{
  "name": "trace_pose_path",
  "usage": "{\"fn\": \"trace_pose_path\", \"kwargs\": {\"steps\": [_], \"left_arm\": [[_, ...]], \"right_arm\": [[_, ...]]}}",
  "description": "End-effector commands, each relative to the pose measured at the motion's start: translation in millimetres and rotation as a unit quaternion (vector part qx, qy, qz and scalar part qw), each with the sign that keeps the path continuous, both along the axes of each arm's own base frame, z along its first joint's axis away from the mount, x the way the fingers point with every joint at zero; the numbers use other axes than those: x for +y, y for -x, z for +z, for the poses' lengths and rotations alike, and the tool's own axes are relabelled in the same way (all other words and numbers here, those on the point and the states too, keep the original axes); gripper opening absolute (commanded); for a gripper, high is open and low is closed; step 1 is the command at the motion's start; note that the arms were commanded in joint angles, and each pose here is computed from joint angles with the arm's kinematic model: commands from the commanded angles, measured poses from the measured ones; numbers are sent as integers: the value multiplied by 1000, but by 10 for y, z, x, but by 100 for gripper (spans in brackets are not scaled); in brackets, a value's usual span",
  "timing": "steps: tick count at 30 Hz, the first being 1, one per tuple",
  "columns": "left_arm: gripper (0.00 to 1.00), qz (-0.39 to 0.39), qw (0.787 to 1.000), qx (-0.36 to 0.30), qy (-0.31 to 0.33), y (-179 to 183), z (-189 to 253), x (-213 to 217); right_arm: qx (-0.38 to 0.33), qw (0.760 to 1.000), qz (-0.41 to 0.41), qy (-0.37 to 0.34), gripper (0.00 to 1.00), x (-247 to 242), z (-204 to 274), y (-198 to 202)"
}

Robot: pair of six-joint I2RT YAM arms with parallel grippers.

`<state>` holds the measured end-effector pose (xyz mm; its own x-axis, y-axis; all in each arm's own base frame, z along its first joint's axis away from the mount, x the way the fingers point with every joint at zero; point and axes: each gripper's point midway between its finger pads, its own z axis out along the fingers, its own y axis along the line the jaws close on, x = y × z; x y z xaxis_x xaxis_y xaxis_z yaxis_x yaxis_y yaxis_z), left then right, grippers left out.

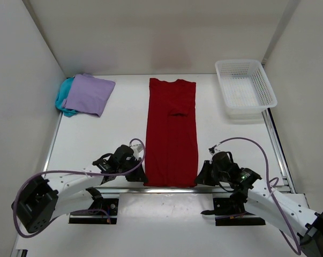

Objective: Fold and stack the t-shirts

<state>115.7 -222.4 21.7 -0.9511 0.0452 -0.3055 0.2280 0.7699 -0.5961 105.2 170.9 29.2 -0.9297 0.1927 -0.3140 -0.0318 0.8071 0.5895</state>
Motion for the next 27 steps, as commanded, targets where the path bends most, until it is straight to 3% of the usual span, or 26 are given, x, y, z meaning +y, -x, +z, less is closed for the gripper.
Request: {"fn": "trace_pose_path", "kwargs": {"steps": [1, 6, 10, 18, 27], "left_arm": [[0, 2, 999, -5, 37, -8, 334, -72], [0, 54, 990, -107, 79, -836, 1146, -240], [0, 99, 980, -150, 80, -1435, 1392, -232], [0, 168, 973, -145, 61, -2437, 1257, -196], [0, 210, 967, -141, 27, -3186, 1051, -107]], "right_arm": [[-36, 999, 0, -11, 0, 64, 400, -123], [-121, 992, -27, 7, 0, -196, 847, -894], [-171, 984, -39, 13, 0, -315, 1111, -1448], [-194, 978, -73, 36, 0, -430, 1245, -2471], [-193, 978, -80, 8, 0, -393, 1071, -3194]]}}
